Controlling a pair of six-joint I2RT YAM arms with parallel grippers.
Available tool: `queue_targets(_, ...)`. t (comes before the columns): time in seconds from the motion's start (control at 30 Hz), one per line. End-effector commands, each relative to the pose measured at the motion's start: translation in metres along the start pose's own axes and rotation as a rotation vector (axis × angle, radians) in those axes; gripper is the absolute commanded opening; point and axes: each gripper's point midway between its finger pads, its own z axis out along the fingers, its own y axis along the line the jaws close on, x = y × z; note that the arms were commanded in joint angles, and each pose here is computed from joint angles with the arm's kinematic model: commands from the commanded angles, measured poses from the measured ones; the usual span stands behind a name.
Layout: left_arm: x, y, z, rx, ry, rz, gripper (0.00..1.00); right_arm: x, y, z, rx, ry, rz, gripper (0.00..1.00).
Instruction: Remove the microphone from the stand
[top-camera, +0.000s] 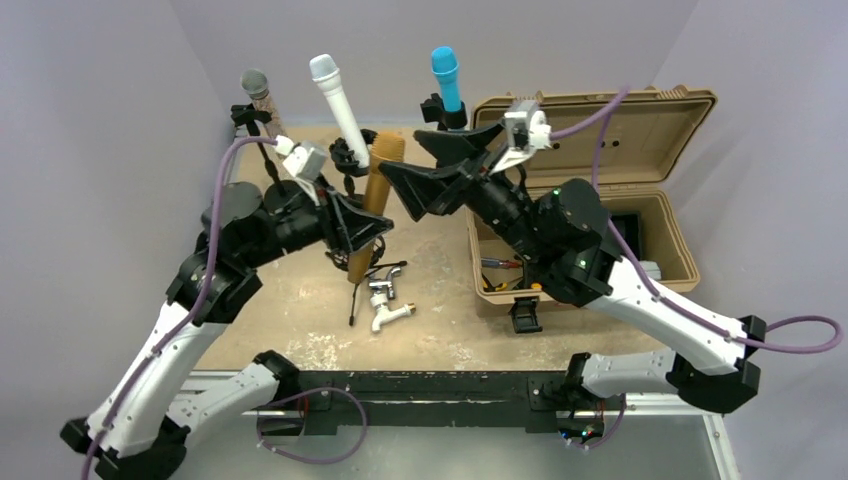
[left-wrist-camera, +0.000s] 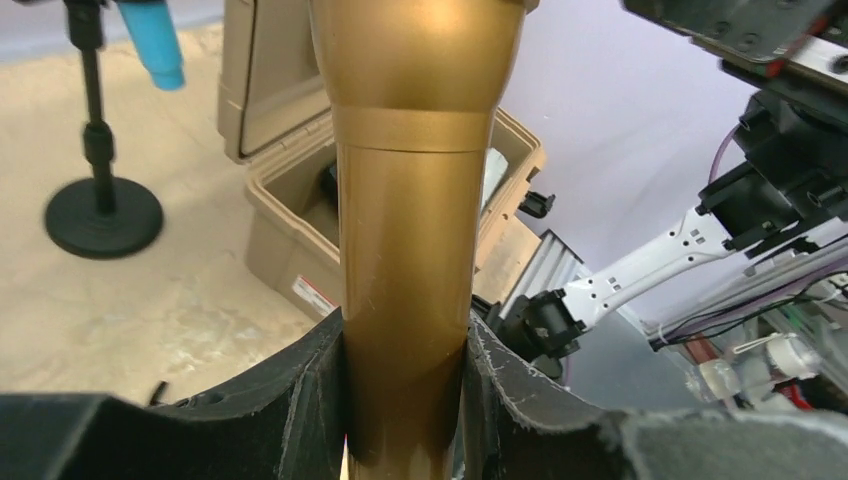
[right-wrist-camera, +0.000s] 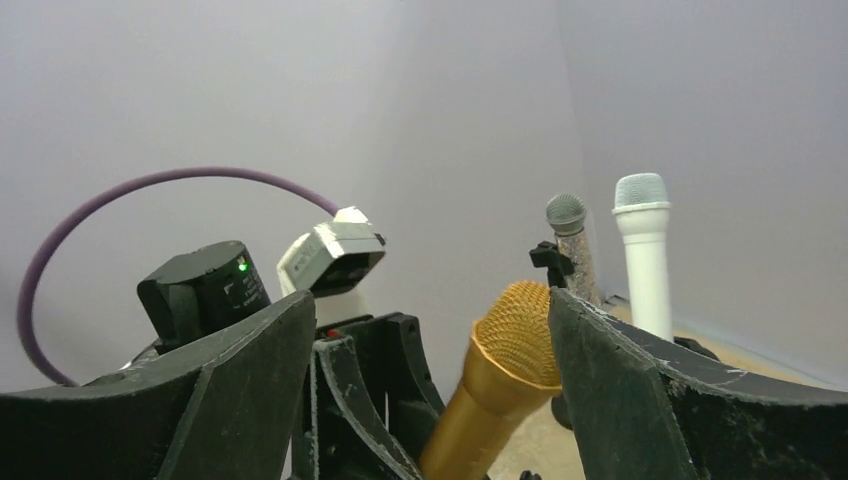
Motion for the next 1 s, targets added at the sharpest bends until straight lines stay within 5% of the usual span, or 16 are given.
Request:
queue_targets(0.0, -0.007, 0.011, 0.02, -0.216, -0.027, -0.134, 0.0, -0.055, -0.007, -0.027, 0.056, -0.163, 0.007, 0.84)
queue_targets(0.33, 0.087, 0.054, 0.059, -0.797, 0.049, -0.318, 0.0, -0.102, -0.04, -0.093, 0.22, -0.315, 0.066, 0.83)
queue_targets(0.6, 0.173, 0.085, 0.072, -1.18, 0.176, -0.246, 0.0, -0.121, -0.053, -0.127, 0.278, -0.383, 0.098, 0.81)
queue_targets(0.97, 0.271, 0.102, 0.12, -1.19, 0.419, -0.311, 0.0, -0.121, -0.056, -0.136, 0.291, -0.38, 0.111, 0.81)
